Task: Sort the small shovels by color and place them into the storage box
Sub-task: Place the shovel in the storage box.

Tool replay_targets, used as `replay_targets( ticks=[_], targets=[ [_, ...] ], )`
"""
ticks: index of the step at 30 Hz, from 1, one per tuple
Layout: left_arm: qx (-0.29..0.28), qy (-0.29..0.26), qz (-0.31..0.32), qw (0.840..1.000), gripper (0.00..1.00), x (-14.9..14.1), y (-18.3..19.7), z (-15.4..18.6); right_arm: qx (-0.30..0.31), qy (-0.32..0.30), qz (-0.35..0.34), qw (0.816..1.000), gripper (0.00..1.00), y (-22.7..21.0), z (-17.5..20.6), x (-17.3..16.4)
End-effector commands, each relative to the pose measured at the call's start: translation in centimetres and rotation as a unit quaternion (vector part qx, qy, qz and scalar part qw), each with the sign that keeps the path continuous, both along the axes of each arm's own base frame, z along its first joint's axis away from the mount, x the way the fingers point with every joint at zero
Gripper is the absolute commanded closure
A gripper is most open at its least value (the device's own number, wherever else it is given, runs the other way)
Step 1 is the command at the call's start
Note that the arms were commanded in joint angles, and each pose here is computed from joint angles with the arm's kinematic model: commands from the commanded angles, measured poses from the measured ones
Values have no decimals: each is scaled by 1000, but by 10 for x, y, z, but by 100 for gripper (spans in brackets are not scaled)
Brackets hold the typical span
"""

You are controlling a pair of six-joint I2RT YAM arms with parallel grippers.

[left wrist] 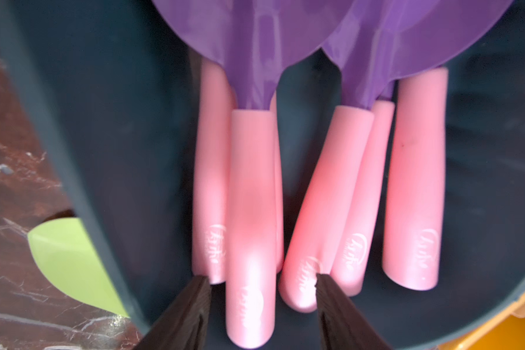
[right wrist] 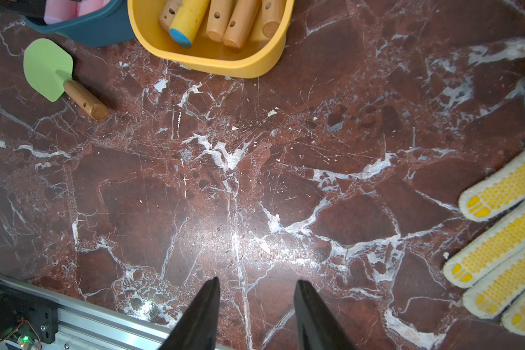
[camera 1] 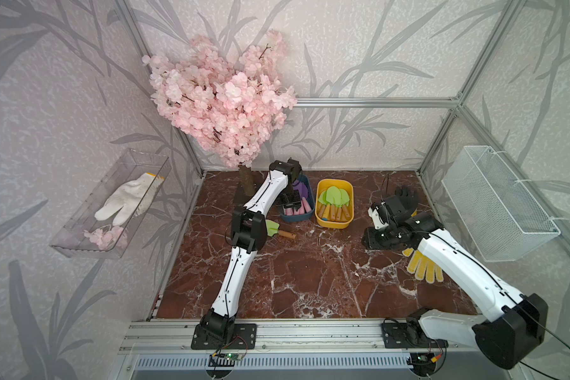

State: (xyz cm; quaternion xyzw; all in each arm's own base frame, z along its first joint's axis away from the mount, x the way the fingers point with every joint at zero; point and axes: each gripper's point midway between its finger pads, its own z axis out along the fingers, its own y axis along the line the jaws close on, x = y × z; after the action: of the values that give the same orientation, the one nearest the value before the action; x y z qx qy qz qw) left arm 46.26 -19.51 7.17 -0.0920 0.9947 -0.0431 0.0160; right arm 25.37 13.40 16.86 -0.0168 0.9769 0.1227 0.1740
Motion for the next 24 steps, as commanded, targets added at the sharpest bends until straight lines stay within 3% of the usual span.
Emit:
replay_targets(
  ticks=[1,9,16,24],
  targets=[
    [0,-33,-11,999,37,-1,5,42,4,-12,1,1000,55,0,10,3],
    [-13,-110,-38,993,36,-9,-6,113,10,-21,0,1000,55,2,18,6],
    [-15,-200,-106,974,36,-50,-22,187,25,-32,30,999,55,18,29,16],
    [0,-256,-75,964,36,-106,21,226,6,-48,123,991,54,64,36,23]
  ],
)
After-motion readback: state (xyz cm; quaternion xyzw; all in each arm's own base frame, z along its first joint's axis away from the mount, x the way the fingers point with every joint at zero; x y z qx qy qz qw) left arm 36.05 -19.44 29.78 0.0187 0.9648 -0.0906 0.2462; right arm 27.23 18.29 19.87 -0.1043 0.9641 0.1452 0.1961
